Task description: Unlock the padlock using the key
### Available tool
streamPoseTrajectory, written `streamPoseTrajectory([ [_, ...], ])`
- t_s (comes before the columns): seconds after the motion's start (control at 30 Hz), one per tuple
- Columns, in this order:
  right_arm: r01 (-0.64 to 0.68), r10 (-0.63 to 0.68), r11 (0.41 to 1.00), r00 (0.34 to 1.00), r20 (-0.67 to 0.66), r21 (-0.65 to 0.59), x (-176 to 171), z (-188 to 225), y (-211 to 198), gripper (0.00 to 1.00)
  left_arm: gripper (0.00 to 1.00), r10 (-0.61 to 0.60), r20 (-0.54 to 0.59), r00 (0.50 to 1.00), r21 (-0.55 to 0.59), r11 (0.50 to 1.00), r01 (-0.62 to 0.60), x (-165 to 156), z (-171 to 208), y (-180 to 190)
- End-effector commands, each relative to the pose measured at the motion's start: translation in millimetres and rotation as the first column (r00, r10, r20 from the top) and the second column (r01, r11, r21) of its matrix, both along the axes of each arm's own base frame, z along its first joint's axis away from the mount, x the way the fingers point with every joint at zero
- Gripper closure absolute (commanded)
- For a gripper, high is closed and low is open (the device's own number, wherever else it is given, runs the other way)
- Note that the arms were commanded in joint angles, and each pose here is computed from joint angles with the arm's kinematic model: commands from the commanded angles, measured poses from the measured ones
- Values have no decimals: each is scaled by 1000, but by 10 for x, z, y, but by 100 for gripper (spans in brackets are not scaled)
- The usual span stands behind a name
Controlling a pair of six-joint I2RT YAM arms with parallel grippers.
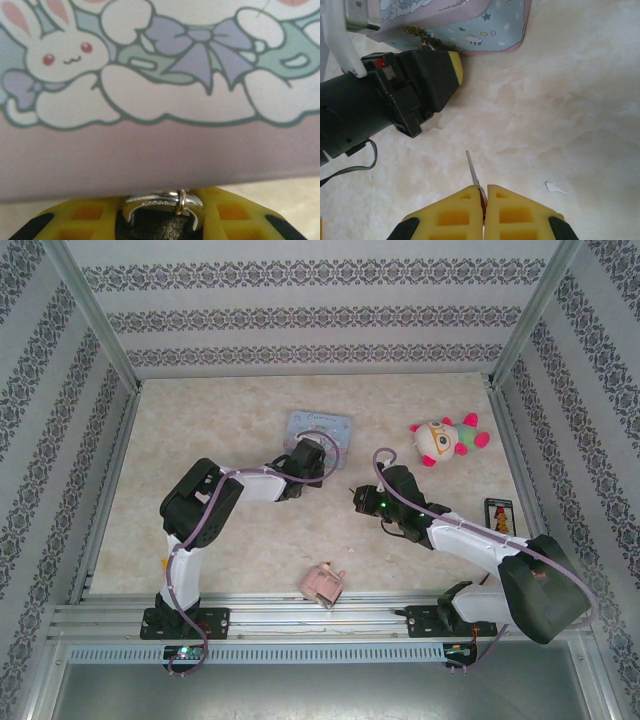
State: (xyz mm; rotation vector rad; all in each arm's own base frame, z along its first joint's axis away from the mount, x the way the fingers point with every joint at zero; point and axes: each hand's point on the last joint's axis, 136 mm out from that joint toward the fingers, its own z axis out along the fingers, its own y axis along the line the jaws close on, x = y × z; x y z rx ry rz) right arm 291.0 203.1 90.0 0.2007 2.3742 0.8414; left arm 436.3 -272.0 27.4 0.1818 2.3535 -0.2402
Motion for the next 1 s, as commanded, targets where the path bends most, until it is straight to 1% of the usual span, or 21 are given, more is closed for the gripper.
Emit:
streamPoseTrajectory([
  [0.0,4,-4,1000,1000,13,-11,-2,-62,-51,100,90,-38,-20,999,-165,986,34,-205,236,-344],
  [0.1,6,-6,1000,1000,4,-20,-51,-138,-91,100,90,-21,-56,998,-228,974,8,-292,261,-395],
  [0.3,11,-11,1000,1000,0,-28,-144,-271,-159,100,89,-4,-72,997,-349,937,-22,-423,428,-568],
  [0.4,22,-22,999,1000,10,-30,-184,-314,-206,100,88,-2,-91,996,-421,906,-36,-478,468,-666],
  [0.47,30,-29,999,999,24,-25,-184,-296,-222,100,88,2,-111,994,-473,879,-55,-504,490,-714],
  [0.5,29,-28,999,1000,12,-33,-251,-377,-257,100,88,6,-124,992,-498,865,-67,-516,484,-729],
  [0.57,27,-27,999,999,21,-29,-273,-387,-269,100,88,17,-142,990,-538,838,-91,-530,488,-747],
  [0.63,20,-19,999,999,28,-29,-295,-404,-269,100,88,25,-153,988,-563,819,-108,-540,485,-750],
  [0.77,4,-3,1000,999,47,-24,-296,-422,-216,100,88,49,-184,982,-576,804,-148,-546,453,-739],
  [0.9,-11,12,1000,996,87,-10,-237,-406,-109,100,87,86,-235,968,-600,771,-215,-547,388,-714],
  [0.97,-13,13,1000,995,100,-5,-194,-392,-63,100,86,77,-238,968,-613,762,-211,-542,388,-739],
])
